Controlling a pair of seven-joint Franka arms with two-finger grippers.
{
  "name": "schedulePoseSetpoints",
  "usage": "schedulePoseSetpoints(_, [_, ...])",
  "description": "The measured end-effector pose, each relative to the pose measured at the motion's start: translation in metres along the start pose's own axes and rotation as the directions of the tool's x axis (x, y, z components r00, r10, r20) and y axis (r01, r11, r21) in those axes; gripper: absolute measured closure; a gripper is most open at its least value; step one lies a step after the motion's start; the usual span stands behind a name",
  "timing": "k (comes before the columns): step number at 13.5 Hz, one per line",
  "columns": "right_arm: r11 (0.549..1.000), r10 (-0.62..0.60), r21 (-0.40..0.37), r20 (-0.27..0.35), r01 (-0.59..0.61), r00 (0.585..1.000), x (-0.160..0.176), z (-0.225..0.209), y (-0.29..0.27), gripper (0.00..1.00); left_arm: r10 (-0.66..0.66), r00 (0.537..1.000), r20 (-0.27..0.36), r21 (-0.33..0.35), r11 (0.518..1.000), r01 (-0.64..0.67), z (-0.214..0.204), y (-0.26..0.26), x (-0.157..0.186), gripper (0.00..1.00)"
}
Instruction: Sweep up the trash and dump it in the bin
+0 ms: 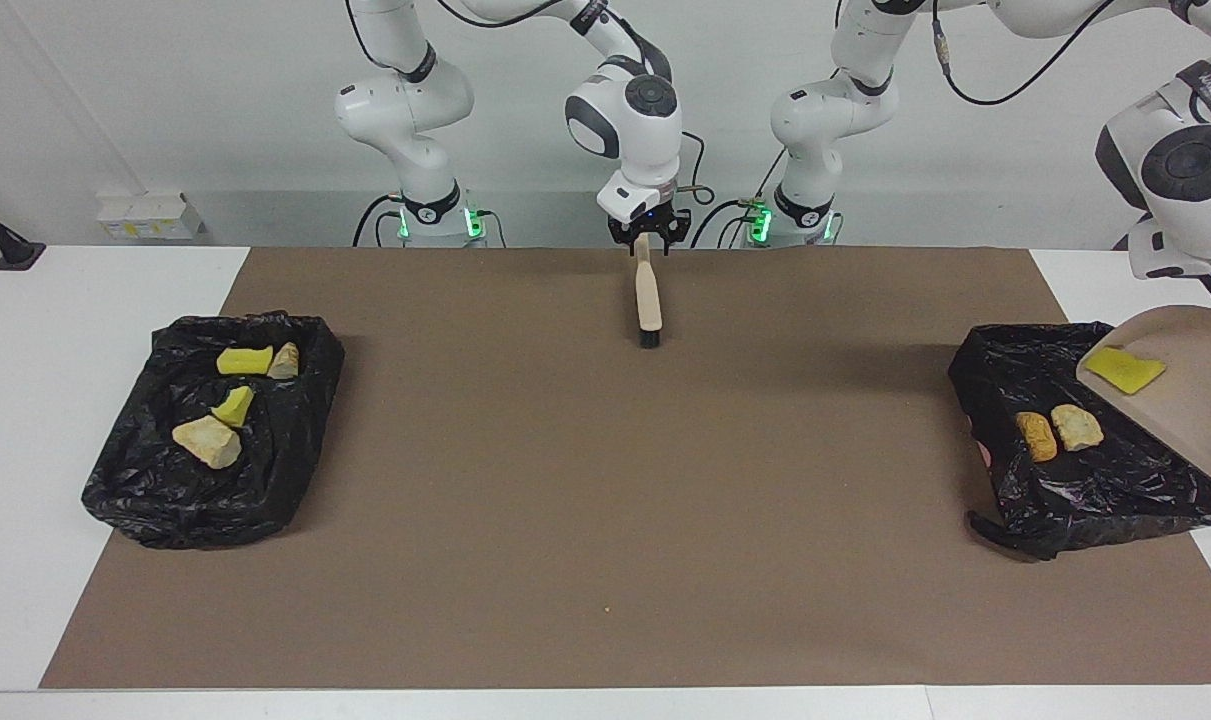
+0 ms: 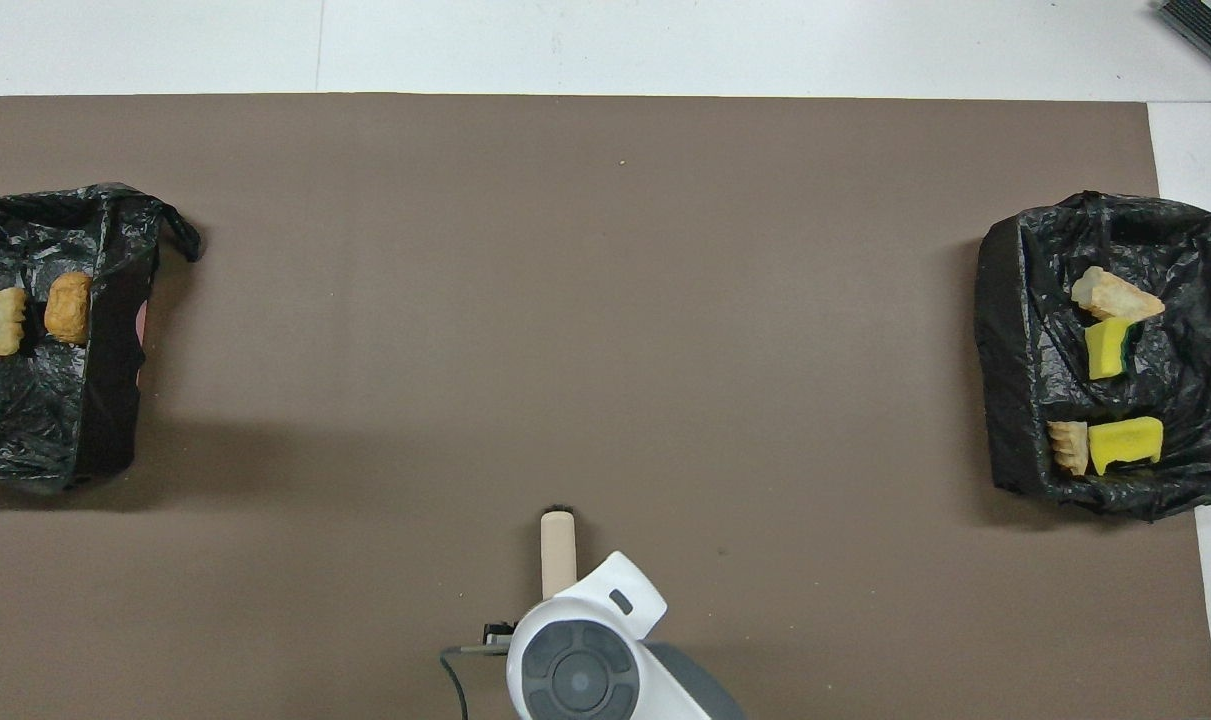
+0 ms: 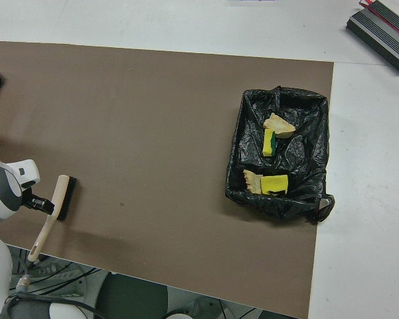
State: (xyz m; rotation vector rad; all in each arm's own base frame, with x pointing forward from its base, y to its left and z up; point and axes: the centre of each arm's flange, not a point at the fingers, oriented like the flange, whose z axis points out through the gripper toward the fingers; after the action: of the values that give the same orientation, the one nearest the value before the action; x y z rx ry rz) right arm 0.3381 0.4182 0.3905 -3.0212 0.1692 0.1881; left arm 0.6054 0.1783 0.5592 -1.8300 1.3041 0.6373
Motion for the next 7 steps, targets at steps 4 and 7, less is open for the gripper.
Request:
schedulePoseSetpoints(4, [0.998, 0.052, 0.049, -0.115, -0.047, 0.992, 0.096, -0.057, 0.048, 0.21, 0.024, 0.997, 0.069, 0.066, 0.997, -0.029, -0.013, -0.016, 0.003, 0.69])
schedulePoseSetpoints(7, [0.994, 0.106, 0.033, -0.222, -0.101, 0.969, 0.158, -0.096, 0.104, 0.11, 0.004, 0.994, 0.112, 0.098, 0.995, -0.015, -0.035, -0.018, 0.015, 0.69])
